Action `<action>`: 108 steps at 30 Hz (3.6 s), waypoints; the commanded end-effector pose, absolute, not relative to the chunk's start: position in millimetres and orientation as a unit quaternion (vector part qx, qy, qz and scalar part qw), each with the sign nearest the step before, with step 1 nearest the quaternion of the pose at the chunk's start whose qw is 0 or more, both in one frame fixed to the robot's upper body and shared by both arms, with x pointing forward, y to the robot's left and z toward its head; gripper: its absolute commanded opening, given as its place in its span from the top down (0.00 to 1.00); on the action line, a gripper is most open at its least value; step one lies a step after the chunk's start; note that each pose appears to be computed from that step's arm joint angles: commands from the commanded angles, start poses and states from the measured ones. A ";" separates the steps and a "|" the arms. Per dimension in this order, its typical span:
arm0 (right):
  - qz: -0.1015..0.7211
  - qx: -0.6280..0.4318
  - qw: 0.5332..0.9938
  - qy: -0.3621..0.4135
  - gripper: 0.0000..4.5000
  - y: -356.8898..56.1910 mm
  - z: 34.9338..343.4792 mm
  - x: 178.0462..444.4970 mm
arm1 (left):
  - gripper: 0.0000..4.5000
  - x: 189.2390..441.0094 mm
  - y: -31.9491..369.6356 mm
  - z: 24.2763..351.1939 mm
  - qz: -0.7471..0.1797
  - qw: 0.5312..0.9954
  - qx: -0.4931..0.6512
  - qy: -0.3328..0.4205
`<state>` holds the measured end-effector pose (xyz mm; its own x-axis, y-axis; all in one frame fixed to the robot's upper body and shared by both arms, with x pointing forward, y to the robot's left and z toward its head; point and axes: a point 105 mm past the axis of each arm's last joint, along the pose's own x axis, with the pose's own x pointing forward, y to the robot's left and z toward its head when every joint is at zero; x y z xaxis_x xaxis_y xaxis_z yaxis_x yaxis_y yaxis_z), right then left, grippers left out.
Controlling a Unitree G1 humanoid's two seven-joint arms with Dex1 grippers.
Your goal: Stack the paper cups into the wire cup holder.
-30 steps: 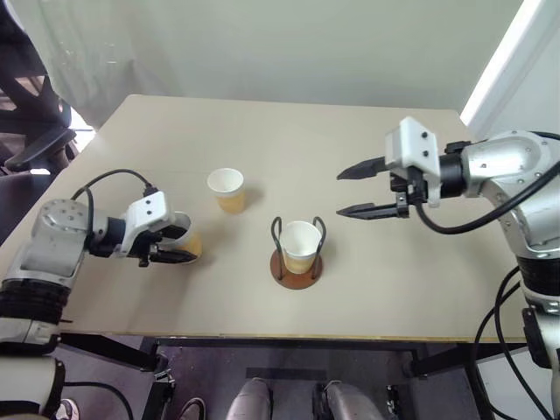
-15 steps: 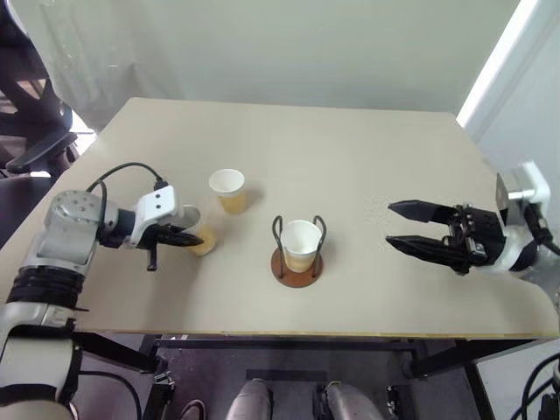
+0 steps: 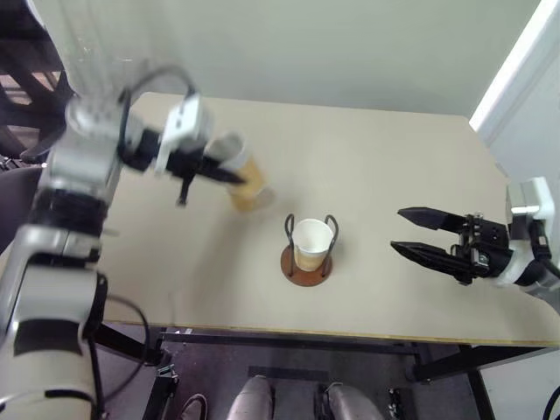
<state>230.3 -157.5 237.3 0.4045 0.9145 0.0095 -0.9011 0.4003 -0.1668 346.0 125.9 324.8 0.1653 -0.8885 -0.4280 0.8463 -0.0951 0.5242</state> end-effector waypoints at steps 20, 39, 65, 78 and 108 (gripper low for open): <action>0.431 -0.081 0.896 -0.069 0.35 -161.3 236.9 185.2 | 0.99 319.0 18.9 286.3 -0.799 0.452 0.396 -0.003; 0.403 -0.076 0.910 -0.058 0.35 -161.2 232.6 171.2 | 0.99 316.5 18.1 256.0 -0.812 0.408 0.417 0.036; 0.388 -0.076 0.917 -0.045 0.35 -162.3 227.3 173.9 | 0.99 320.2 24.8 266.3 -0.801 0.424 0.420 0.049; 0.388 -0.075 0.918 -0.040 0.35 -162.8 224.2 176.9 | 0.99 313.3 25.4 276.8 -0.809 0.430 0.398 0.040; 0.384 -0.080 0.919 -0.037 0.35 -160.5 222.1 178.4 | 0.95 314.3 24.4 250.3 -0.813 0.399 0.417 0.079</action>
<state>179.9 -162.0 216.4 0.7015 0.7126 -0.0118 -0.7063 0.6930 -0.1445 318.1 25.9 242.5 -0.3133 -0.5900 -0.7442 0.7371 -0.6451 0.2012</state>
